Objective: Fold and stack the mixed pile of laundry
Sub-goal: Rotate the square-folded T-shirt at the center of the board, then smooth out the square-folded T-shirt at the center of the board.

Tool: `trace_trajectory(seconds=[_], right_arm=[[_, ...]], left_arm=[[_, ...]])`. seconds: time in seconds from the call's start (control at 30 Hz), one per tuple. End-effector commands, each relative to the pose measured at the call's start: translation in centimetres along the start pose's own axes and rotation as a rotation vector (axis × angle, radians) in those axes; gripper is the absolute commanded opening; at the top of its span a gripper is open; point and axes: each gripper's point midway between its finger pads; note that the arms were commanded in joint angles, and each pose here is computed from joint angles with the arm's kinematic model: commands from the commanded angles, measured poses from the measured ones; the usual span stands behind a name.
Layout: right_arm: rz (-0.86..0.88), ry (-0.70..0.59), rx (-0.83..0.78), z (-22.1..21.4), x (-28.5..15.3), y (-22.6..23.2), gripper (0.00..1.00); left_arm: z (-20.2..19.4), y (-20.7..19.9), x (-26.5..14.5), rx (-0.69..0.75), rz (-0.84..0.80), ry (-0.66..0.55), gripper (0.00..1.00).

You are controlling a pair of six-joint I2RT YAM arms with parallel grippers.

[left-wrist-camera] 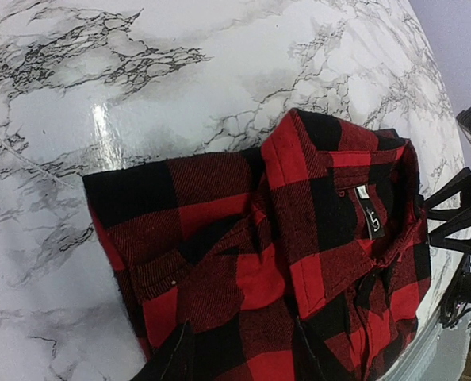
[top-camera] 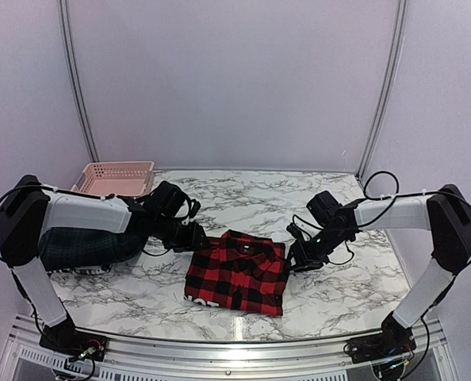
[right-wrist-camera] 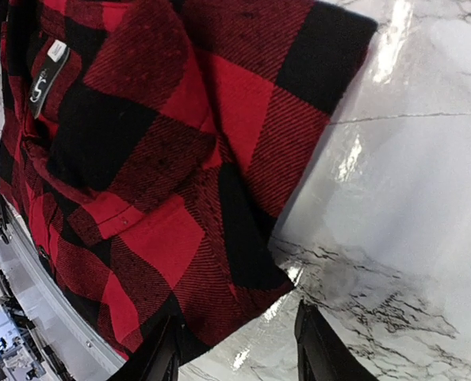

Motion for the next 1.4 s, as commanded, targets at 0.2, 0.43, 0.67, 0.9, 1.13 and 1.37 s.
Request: trace_trajectory(seconds=[0.2, 0.43, 0.67, 0.9, 1.13, 1.37], right_arm=[[0.055, -0.005, 0.030, 1.9, 1.1, 1.0, 0.31], [0.053, -0.005, 0.013, 2.6, 1.0, 1.4, 0.26], [0.037, -0.006, -0.001, 3.2, 1.0, 1.4, 0.15], [0.042, -0.026, -0.028, 3.6, 0.7, 1.7, 0.01], [0.057, -0.060, -0.077, 4.2, -0.1, 2.5, 0.00], [0.075, -0.116, -0.152, 4.9, -1.6, 3.7, 0.00]], left_arm=[[0.4, 1.4, -0.1, 0.032, 0.095, 0.026, 0.45], [0.1, 2.9, 0.5, 0.017, 0.157, 0.052, 0.51], [0.2, 2.5, 1.2, 0.029, 0.137, 0.068, 0.42], [0.4, 2.7, 2.1, 0.038, 0.132, 0.081, 0.34], [0.9, 3.2, 1.5, 0.037, 0.141, 0.066, 0.15], [1.4, 3.3, -0.2, 0.067, 0.141, 0.034, 0.00]])
Point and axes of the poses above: each gripper's point midway between its finger pads, its own x axis out along the fingers, its own y axis along the line the jaws close on, z = x × y, and after that the axes turned 8 degrees about x, right-handed
